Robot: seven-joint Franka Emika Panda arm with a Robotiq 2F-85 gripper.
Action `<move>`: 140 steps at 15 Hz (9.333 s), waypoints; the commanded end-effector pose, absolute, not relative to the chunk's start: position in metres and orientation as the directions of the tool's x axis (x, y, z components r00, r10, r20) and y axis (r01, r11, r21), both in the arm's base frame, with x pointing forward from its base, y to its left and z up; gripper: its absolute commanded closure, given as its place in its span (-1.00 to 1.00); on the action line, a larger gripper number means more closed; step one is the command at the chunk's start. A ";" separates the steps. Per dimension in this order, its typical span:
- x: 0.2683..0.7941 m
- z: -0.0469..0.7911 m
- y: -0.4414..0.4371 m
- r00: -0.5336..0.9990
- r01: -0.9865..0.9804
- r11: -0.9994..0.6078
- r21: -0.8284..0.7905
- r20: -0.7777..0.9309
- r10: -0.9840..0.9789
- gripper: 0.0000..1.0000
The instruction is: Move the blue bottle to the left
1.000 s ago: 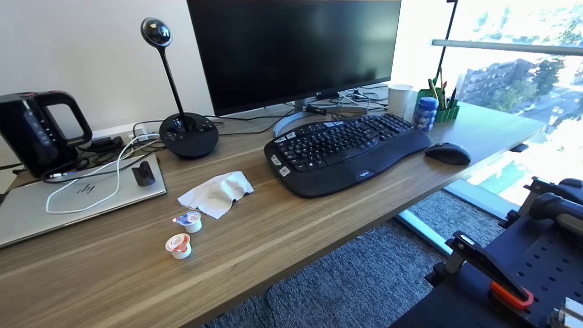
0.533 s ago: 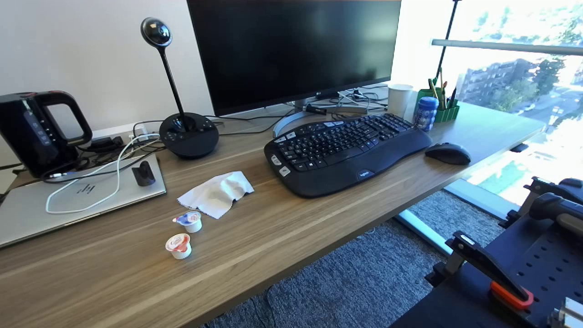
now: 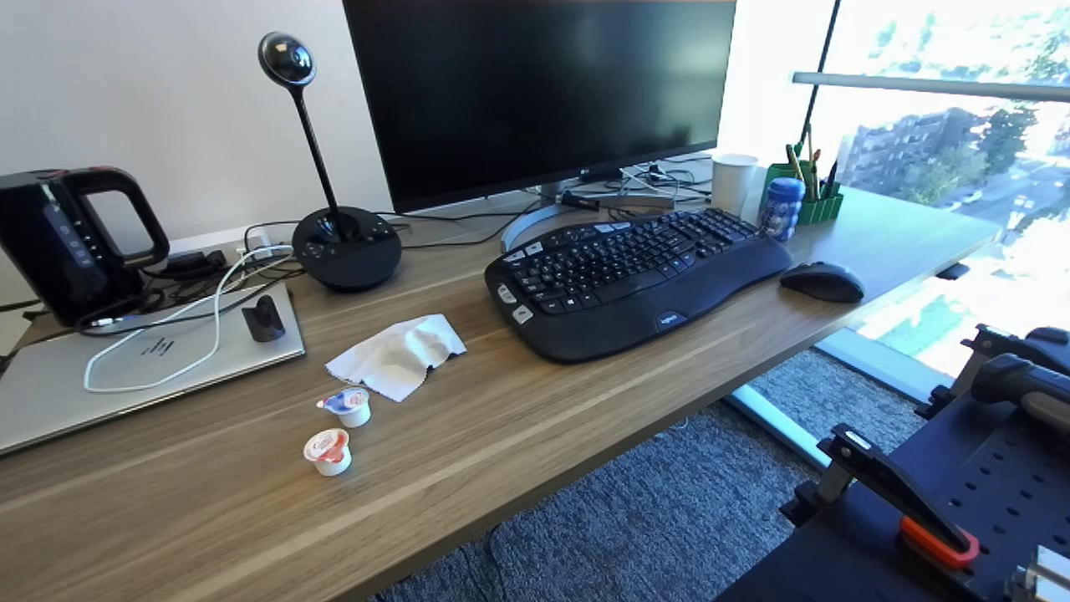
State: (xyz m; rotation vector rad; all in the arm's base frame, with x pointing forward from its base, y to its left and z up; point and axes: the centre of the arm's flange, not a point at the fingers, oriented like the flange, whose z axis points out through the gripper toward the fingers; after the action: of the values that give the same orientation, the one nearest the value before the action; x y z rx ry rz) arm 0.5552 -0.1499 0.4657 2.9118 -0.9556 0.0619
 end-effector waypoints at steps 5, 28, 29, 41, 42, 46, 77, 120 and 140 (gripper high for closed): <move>0.628 0.446 -0.214 0.698 -0.716 -0.693 0.087 0.066 -0.713 -1.00; 0.636 0.464 -0.242 0.924 -0.381 -0.924 0.036 0.049 -0.380 -1.00; 0.636 0.466 -0.241 0.923 -0.384 -0.923 0.013 0.028 -0.383 -1.00; 0.612 0.423 -0.198 0.962 -0.267 -0.961 0.071 -0.039 -0.270 -1.00; 0.610 0.419 -0.197 0.964 -0.259 -0.963 0.076 -0.048 -0.263 -1.00; 0.609 0.416 -0.211 0.956 -0.290 -0.954 0.077 -0.021 -0.292 -1.00; 0.631 0.382 -0.302 0.894 -0.447 -0.894 0.025 -0.032 -0.447 -1.00; 0.626 0.273 -0.288 0.926 -0.335 -0.933 0.130 -0.138 -0.352 -1.00; 0.615 0.244 -0.290 0.985 -0.131 -0.990 0.044 -0.106 -0.135 -1.00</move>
State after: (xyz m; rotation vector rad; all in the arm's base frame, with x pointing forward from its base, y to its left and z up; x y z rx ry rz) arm 0.6224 -0.2886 0.2408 3.0462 -0.3130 -0.2178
